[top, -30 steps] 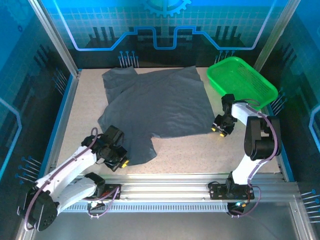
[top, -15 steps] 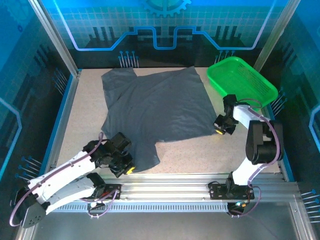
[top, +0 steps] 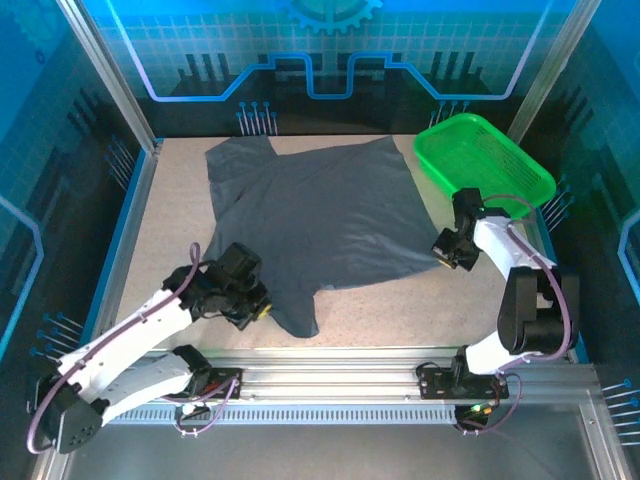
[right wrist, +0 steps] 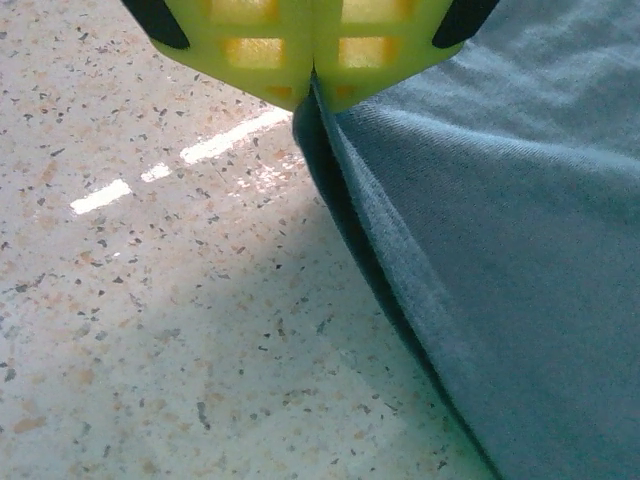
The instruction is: Fold and stack the t-shirts
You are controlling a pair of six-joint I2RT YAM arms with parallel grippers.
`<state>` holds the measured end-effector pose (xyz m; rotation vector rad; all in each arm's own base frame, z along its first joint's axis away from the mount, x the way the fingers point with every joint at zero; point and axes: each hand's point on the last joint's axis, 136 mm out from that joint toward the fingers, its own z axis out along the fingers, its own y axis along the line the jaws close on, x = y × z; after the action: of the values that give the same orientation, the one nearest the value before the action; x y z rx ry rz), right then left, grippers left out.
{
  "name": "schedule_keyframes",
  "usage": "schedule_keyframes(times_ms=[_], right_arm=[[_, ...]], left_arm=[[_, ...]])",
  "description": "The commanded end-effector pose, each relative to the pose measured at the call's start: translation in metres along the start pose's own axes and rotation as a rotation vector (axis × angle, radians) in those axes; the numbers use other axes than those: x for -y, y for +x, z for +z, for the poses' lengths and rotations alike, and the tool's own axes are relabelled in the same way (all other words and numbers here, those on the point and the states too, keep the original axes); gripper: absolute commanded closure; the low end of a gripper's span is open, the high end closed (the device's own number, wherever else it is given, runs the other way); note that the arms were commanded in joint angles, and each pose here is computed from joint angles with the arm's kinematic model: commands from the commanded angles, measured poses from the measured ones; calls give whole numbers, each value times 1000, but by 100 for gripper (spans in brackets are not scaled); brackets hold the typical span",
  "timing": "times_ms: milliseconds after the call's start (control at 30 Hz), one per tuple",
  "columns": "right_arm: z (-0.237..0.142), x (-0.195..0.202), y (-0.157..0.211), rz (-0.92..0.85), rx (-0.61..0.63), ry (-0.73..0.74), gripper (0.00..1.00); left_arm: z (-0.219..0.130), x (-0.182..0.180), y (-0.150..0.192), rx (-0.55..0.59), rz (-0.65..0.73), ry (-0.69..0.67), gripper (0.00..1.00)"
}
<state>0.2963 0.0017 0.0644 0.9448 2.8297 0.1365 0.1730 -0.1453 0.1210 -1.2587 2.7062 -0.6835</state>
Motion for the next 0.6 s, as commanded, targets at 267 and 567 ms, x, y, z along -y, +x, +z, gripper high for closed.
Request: schedule_keyframes(times_ms=[267, 567], right_arm=[[-11, -39, -33, -68, -40, -3, 100], [-16, -66, -60, -57, -25, 20, 100]], left_arm=[[-30, 87, -107, 135, 37, 214, 100], [-56, 122, -180, 240, 10, 289, 100]])
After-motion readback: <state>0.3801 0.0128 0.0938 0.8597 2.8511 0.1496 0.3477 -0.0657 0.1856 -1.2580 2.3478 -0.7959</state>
